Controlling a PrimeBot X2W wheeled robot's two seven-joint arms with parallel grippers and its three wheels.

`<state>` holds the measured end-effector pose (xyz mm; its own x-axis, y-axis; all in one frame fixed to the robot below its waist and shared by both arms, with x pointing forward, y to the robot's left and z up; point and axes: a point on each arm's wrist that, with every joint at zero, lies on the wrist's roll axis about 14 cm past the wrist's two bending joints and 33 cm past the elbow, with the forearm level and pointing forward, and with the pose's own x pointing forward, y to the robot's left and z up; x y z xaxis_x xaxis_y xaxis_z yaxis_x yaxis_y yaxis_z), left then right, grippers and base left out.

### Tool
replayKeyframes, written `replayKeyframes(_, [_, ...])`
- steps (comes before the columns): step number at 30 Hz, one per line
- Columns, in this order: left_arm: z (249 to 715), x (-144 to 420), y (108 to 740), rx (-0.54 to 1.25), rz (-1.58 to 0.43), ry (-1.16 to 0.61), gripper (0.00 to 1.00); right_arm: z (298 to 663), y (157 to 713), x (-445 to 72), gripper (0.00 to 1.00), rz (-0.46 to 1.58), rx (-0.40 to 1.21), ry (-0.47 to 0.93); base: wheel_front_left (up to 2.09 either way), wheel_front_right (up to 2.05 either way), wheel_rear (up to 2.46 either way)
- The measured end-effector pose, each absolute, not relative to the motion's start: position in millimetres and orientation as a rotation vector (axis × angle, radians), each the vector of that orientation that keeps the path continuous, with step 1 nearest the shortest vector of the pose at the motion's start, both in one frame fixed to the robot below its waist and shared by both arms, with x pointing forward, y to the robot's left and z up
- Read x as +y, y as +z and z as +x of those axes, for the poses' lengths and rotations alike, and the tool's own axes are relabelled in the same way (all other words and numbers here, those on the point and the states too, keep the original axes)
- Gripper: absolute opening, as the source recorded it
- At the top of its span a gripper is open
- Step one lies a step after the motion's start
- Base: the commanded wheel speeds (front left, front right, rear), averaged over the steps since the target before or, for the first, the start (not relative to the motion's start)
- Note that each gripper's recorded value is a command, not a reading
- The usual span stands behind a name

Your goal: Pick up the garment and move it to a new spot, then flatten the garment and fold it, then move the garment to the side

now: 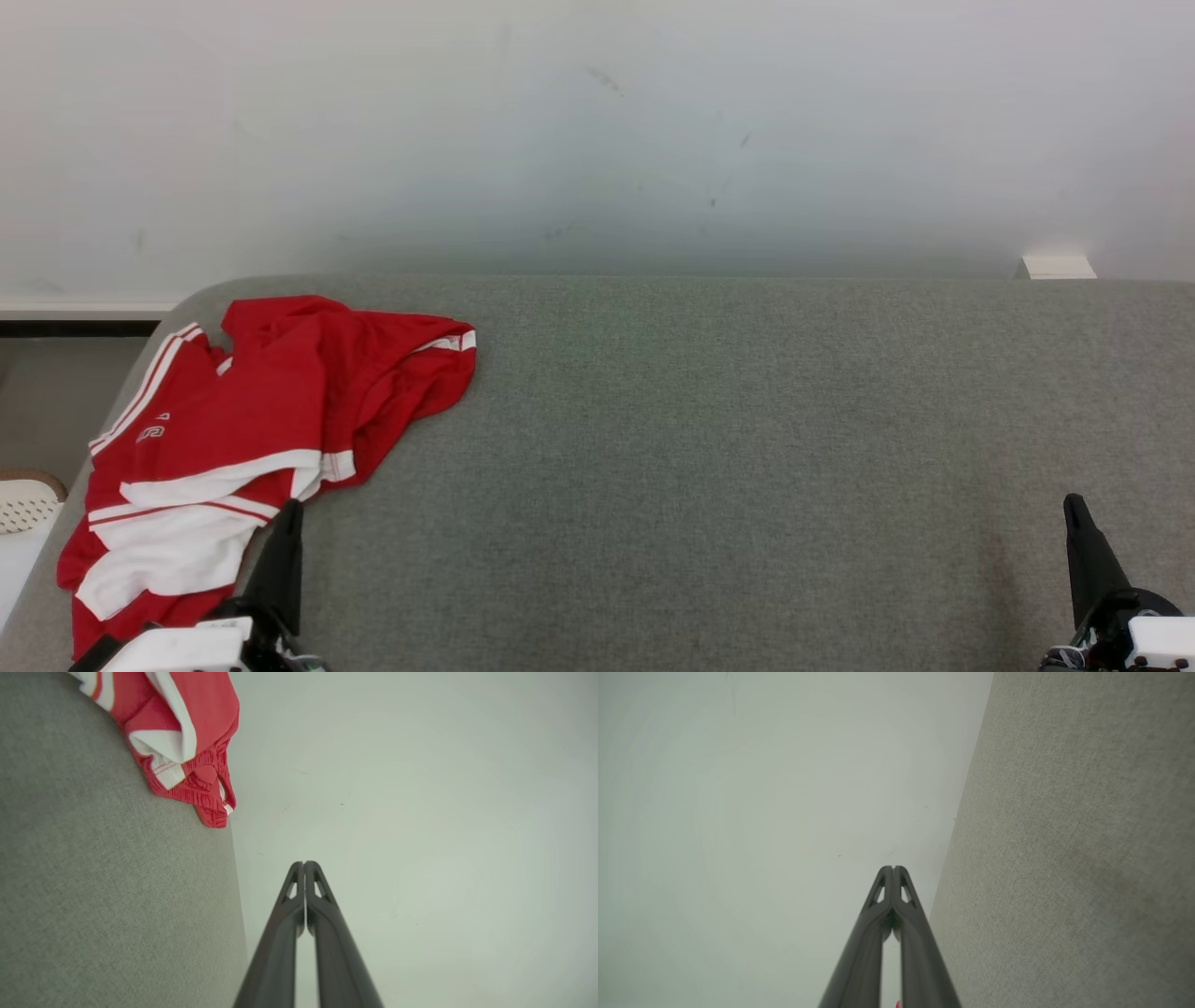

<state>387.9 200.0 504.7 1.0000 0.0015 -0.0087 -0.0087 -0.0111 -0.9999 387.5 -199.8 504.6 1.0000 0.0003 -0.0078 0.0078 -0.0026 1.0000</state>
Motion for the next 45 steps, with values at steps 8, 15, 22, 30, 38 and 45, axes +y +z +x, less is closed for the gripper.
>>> replayKeyframes(8, [388,200,505,0.006,-1.582,0.008,0.0,388,505,-200,0.0,1.573,0.006,-0.006,0.0,0.0,0.0])
replayKeyframes(15, [388,200,505,0.006,-1.582,0.008,0.0,388,505,-200,0.0,1.573,0.006,-0.006,0.0,0.0,0.0])
replayKeyframes(22, [387,200,502,0.012,-1.585,0.016,1.0,386,501,-199,1.0,1.575,0.014,-0.013,0.0,0.0,0.0])
replayKeyframes(30, [375,196,478,0.06,-1.601,0.081,1.0,374,478,-193,1.0,1.592,0.064,-0.07,0.0,0.0,0.0])
replayKeyframes(38, [379,197,488,0.018,-1.565,0.073,1.0,377,487,-190,1.0,1.568,0.033,-0.056,0.0,0.0,0.0])
replayKeyframes(45, [383,196,501,-0.016,-1.462,0.05,1.0,379,495,-190,1.0,1.484,0.009,-0.044,0.0,0.0,0.0])
